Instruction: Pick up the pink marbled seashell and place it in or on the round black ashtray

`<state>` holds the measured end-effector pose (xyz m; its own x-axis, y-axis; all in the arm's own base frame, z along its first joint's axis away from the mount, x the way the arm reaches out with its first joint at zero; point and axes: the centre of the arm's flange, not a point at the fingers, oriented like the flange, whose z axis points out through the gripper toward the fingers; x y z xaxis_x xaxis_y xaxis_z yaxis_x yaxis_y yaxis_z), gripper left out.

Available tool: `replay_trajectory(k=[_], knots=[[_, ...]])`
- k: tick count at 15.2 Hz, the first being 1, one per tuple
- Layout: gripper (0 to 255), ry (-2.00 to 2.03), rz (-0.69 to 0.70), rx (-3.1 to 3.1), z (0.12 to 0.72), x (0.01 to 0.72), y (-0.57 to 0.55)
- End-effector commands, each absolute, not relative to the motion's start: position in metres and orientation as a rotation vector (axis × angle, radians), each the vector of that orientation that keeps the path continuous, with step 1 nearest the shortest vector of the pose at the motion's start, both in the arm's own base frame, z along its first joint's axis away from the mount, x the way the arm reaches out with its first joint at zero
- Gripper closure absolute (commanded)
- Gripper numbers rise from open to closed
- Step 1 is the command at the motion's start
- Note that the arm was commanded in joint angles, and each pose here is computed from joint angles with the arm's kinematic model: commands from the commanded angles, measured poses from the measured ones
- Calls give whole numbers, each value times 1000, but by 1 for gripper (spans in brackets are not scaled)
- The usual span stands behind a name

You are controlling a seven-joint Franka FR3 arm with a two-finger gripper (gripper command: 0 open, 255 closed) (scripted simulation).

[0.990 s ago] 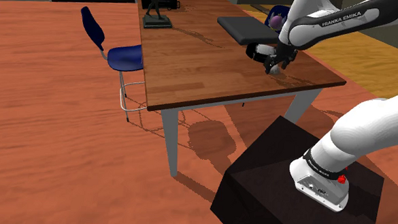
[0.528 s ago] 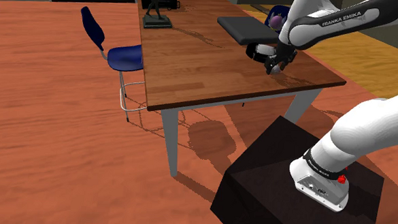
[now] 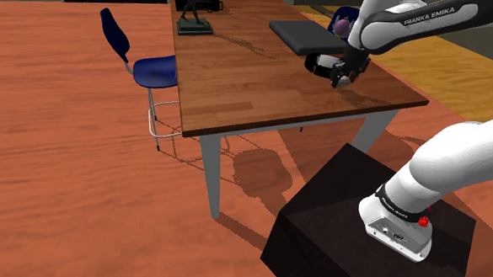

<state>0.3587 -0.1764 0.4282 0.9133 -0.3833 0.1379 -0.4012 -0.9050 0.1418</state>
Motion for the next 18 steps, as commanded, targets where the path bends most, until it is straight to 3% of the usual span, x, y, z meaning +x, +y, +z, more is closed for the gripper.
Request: replay_trajectory(k=[1,14,18], knots=[[255,-601,159,2908,440,359,-177],[255,-601,159,2908,508,359,-177],[255,-601,159,2908,509,394,-216]])
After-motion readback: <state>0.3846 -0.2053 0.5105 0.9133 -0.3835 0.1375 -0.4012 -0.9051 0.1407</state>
